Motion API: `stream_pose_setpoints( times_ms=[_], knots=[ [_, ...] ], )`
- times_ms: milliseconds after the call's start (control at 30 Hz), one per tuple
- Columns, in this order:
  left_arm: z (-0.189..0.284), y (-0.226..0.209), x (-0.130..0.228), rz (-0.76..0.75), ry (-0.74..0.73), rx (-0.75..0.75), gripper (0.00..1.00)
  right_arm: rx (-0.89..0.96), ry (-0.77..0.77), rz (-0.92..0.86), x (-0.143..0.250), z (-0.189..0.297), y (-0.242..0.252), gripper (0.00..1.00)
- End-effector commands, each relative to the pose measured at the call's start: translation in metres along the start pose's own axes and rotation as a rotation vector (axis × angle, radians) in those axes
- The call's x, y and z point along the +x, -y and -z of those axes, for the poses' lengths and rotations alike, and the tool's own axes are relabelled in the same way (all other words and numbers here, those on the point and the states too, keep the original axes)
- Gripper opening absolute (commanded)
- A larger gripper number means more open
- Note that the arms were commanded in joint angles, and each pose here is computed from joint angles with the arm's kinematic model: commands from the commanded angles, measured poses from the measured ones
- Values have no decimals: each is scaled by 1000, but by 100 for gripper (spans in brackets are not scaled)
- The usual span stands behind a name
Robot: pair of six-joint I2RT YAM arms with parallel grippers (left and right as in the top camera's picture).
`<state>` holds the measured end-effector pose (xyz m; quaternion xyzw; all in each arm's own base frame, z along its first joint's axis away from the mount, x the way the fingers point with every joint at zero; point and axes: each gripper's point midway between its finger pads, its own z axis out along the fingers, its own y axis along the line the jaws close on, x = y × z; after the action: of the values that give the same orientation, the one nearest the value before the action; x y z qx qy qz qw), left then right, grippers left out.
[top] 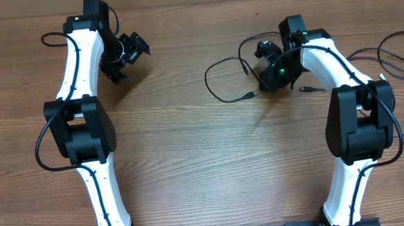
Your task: Untangle cables
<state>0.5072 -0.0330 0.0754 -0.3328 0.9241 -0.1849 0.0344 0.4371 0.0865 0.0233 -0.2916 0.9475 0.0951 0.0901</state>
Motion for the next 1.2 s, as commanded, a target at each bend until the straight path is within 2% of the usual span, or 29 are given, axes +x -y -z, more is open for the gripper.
stream_pose_setpoints(
  times_ms=[0,100,167,233,333,367,400,433,633,900,1167],
  knots=[
    [2,0,1,-24,3,-3,100,17,-14,11,6,-8,6,46],
    [2,0,1,-24,2,-2,100,21,-5,13,6,-12,7,41],
    [2,0,1,-24,2,-2,100,21,-2,14,7,-15,7,31],
    [2,0,1,-24,3,-3,100,20,-5,14,9,-17,6,30],
    [2,0,1,-24,3,-3,99,20,-5,13,10,-18,6,34],
    [2,0,1,-24,2,-2,100,22,0,15,8,-18,6,31],
    [2,0,1,-24,3,-3,100,23,9,17,6,-18,7,10],
    [2,0,1,-24,3,-3,100,27,18,18,4,-18,8,4],
    [2,0,1,-24,3,-3,100,-38,111,34,-19,-9,-2,4],
    [2,0,1,-24,2,-2,99,-394,297,49,-51,15,-61,4],
    [2,0,1,-24,3,-3,100,-442,310,55,-54,17,-72,4]
  ],
)
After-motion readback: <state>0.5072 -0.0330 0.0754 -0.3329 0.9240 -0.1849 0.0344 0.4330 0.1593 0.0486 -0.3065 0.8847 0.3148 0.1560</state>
